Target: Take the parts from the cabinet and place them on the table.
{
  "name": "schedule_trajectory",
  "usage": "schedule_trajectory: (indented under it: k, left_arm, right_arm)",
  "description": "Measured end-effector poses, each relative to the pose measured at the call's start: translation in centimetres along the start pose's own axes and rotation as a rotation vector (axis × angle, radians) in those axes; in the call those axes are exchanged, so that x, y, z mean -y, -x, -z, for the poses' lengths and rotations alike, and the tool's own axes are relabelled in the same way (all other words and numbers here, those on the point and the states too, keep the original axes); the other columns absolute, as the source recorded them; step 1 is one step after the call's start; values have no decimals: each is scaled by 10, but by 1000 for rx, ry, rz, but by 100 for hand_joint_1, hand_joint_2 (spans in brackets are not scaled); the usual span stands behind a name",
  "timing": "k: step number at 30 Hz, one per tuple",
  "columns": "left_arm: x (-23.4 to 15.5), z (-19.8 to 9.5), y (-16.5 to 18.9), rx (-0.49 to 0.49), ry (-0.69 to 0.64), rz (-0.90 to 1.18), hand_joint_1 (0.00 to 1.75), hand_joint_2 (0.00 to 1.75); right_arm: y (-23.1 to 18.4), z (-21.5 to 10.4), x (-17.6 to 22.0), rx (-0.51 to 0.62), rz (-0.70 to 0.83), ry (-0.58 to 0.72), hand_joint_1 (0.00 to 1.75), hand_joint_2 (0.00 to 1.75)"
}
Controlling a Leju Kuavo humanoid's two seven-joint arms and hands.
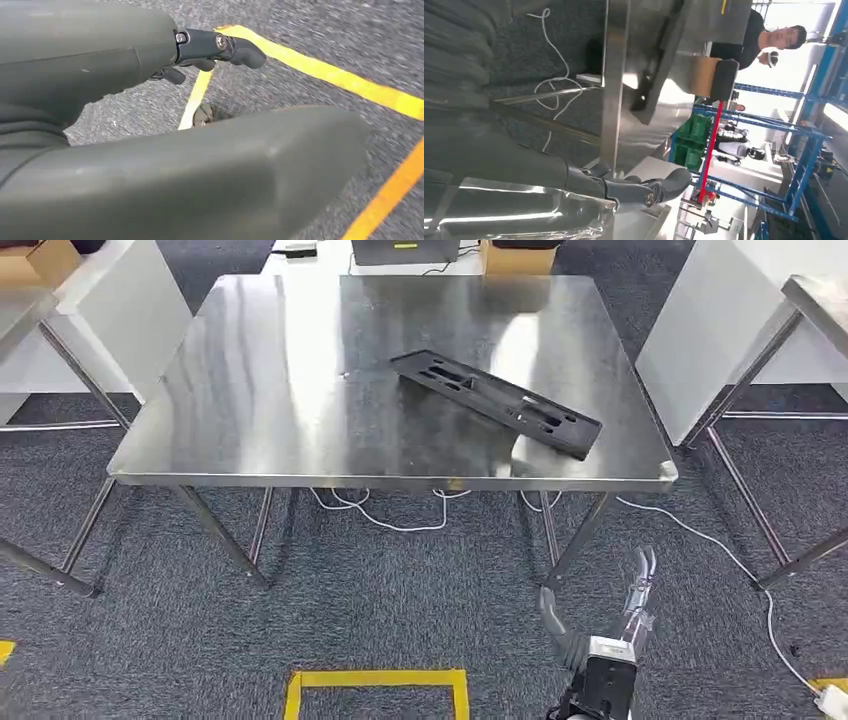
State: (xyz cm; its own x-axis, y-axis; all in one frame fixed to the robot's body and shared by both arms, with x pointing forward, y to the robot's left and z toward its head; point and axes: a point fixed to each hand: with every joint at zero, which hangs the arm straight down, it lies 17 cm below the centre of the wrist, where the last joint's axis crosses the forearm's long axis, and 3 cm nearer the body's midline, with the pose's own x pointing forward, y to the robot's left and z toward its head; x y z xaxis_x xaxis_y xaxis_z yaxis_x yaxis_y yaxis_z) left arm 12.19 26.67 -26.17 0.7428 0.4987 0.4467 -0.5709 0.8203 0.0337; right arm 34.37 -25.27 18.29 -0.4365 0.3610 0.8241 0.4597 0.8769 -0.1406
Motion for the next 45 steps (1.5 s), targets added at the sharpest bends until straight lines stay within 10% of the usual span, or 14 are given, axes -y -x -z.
schedule_trajectory:
  k: [13,19,24,30,39,40,45]
  left_arm:
    - [3,0,-2,5,5,2,0,0]
    - [6,0,-1,0,8,30,0,0]
    - [2,0,4,-17,-13,67,0,0]
    - [-6,0,10,-38,-37,79,0,0]
    - [-4,-2,15,-56,-43,86,0,0]
    - [-4,-2,16,-58,-43,87,0,0]
    - [-5,-2,20,-79,-48,94,0,0]
  right_arm:
    - [18,-4,-9,-63,-12,-46,0,175]
    - [112,-25,-44,-323,-138,-190,0,175]
    - [255,-163,-41,-926,-329,-395,0,175]
    - [287,-358,22,-1517,-543,-625,0,175]
    - [277,-426,69,-1696,-648,-703,0,175]
    - [277,-429,70,-1701,-652,-711,0,0]
    - [275,-432,64,-1664,-659,-801,0,0]
